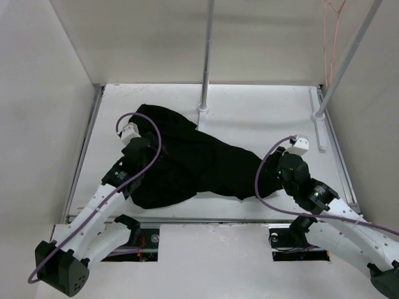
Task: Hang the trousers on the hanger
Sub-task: Fold the trousers
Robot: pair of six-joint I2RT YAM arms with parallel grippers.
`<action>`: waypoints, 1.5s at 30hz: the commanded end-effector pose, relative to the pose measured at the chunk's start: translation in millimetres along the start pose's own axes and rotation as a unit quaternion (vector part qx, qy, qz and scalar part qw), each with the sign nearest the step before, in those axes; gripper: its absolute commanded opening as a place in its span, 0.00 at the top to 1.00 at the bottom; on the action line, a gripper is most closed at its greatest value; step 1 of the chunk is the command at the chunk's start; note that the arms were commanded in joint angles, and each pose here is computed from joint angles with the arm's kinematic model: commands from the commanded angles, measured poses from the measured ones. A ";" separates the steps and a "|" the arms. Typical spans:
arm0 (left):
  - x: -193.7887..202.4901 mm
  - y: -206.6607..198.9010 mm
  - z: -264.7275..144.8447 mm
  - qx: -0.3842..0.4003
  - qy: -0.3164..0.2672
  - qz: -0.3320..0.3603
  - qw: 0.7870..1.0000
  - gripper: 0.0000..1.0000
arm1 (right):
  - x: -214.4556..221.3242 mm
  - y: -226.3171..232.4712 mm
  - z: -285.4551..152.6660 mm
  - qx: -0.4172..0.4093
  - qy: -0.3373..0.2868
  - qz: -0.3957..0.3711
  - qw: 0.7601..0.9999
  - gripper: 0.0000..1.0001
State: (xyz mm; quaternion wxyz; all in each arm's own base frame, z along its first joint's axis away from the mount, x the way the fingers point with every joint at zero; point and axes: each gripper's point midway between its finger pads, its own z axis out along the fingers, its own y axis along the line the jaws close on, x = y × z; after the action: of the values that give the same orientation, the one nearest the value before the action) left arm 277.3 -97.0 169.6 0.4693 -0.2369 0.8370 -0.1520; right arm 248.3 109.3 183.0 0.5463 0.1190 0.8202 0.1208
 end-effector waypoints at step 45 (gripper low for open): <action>-23.8 96.8 59.8 -0.126 -0.059 -0.149 0.979 0.94 | 6.5 -4.1 65.7 0.109 0.030 0.041 0.993 1.00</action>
State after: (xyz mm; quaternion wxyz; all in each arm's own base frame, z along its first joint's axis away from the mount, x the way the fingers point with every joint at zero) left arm 275.1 -9.4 62.3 0.3753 -0.3970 0.8360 -0.0510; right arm 253.3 88.3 78.7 0.4029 0.2006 0.8928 -0.0168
